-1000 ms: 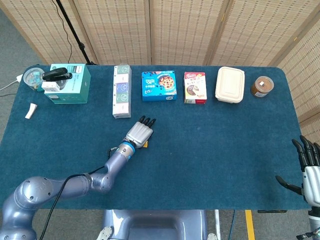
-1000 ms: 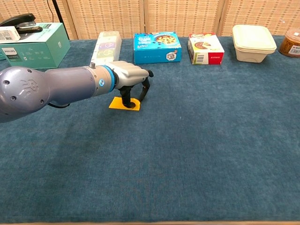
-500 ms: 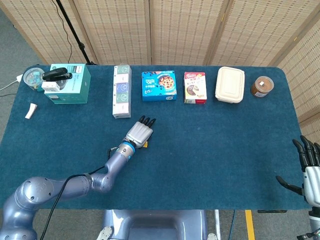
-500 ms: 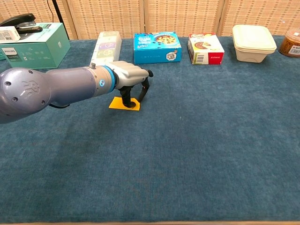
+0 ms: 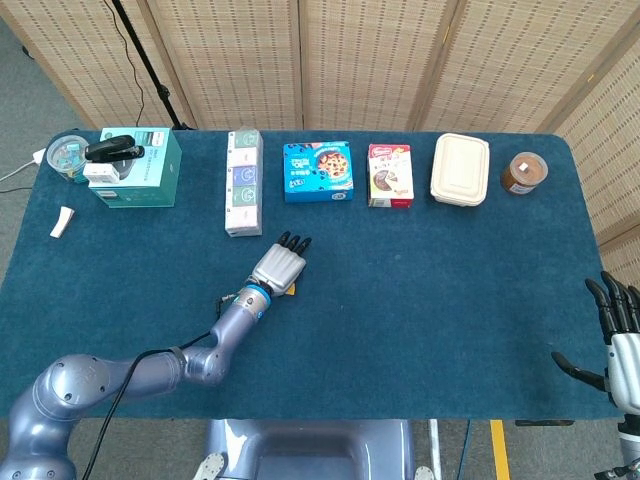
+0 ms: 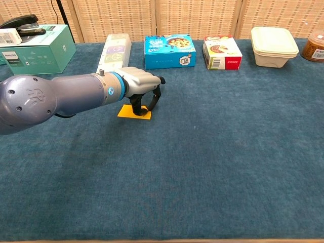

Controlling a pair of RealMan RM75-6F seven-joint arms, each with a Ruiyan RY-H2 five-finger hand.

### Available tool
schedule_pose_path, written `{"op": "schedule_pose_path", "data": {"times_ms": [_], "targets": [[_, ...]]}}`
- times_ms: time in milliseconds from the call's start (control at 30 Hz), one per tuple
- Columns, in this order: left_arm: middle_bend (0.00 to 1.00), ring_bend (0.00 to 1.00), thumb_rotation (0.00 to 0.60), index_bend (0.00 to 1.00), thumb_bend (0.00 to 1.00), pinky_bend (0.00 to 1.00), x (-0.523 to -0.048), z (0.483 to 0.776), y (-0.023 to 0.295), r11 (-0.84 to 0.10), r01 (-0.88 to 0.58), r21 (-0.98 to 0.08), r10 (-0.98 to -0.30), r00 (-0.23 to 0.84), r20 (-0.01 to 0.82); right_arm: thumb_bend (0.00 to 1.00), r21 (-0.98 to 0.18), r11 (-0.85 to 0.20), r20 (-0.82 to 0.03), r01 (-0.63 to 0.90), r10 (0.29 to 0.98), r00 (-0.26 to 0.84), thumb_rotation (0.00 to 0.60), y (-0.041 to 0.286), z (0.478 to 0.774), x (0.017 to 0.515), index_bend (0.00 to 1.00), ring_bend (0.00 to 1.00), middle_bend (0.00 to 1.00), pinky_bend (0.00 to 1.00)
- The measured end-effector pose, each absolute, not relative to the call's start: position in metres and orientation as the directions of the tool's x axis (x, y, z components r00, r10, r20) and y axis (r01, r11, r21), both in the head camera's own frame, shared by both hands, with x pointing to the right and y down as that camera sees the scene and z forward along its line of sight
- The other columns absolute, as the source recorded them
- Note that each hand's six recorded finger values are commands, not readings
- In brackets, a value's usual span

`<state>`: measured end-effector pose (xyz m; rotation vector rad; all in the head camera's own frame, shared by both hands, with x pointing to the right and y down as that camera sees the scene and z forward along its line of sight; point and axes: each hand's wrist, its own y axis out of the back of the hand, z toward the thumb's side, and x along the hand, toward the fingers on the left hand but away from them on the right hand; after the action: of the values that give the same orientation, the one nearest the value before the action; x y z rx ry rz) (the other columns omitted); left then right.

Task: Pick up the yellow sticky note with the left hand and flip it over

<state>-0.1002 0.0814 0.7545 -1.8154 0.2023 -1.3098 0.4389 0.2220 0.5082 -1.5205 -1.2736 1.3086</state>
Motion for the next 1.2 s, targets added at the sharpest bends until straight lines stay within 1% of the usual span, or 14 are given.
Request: {"op": "schedule_pose_path", "data": {"times_ms": [200,767,1200], "targets": [[0.00,0.00,0.600,0.62,0.43,0.00,-0.101,0.753,0.081,-0.608,0.338,-0.718,-0.576,0.434,0.692,0.00,-0.951,-0.226,-0.235,0.211,0.972,-0.015,0.600,0.222,0.508,0.439,0.00,0.00,0.00,0.00],[0.00,0.00,0.600,0.63,0.45,0.00,-0.107,0.751,0.081,-0.606,0.345,-0.717,-0.578,0.428,0.695,0.00,-0.951,-0.224,-0.232,0.215,0.973,-0.012,0.600,0.223,0.506,0.438,0.00,0.00,0.00,0.00],[0.00,0.00,0.600,0.64,0.45,0.00,-0.132,0.740,0.078,-0.593,0.351,-0.725,-0.584,0.432,0.687,0.00,-0.949,-0.230,-0.237,0.215,0.972,-0.008,0.600,0.224,0.507,0.437,0.00,0.00,0.00,0.00]]}}
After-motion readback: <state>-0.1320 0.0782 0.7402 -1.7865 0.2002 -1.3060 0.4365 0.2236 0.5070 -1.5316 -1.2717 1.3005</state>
